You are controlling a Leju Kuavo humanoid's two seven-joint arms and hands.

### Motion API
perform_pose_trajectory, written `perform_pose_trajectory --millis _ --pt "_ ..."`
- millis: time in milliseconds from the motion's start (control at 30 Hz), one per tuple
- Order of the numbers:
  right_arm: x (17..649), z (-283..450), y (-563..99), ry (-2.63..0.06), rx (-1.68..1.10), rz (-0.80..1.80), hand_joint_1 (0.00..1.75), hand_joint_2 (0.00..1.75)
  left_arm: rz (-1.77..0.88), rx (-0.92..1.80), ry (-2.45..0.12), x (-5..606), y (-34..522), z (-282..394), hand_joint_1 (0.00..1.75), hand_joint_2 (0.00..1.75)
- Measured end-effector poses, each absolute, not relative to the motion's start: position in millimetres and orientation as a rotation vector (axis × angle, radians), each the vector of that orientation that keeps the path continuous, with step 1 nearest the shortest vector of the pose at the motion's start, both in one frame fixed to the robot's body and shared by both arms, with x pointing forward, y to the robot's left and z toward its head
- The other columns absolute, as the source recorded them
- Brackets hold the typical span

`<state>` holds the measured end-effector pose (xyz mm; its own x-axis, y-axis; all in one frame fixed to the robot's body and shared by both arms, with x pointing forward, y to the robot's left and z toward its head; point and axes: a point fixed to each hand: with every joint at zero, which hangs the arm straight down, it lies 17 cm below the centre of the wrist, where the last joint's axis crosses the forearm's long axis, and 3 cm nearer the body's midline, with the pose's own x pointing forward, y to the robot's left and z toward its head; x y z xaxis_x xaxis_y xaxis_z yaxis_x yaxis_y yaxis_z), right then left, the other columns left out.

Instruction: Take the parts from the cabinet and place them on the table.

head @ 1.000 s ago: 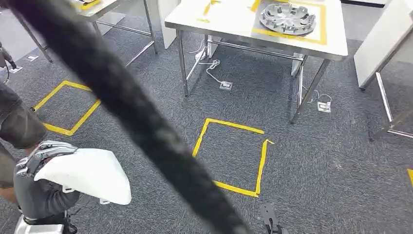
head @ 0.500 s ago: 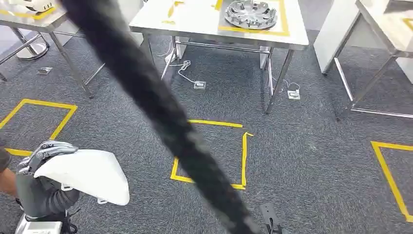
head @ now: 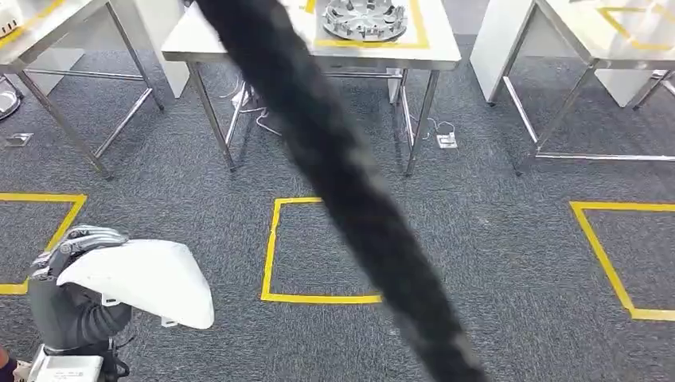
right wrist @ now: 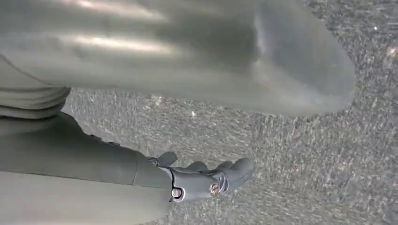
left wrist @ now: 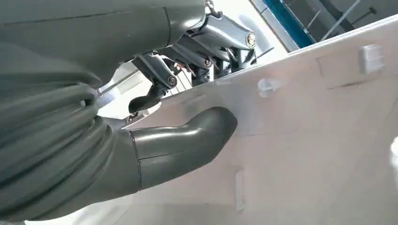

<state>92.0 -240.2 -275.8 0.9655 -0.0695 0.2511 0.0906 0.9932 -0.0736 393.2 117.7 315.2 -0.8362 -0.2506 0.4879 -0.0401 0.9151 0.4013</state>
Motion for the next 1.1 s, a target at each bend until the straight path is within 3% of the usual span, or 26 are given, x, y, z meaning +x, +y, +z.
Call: perform_pose_trajectory --millis 1100 --pt "99 -274 -235 -0.268 -0.054 -0.126 0.0 0.0 -0.54 0.268 -2.506 393 126 305 1.75 1.75"
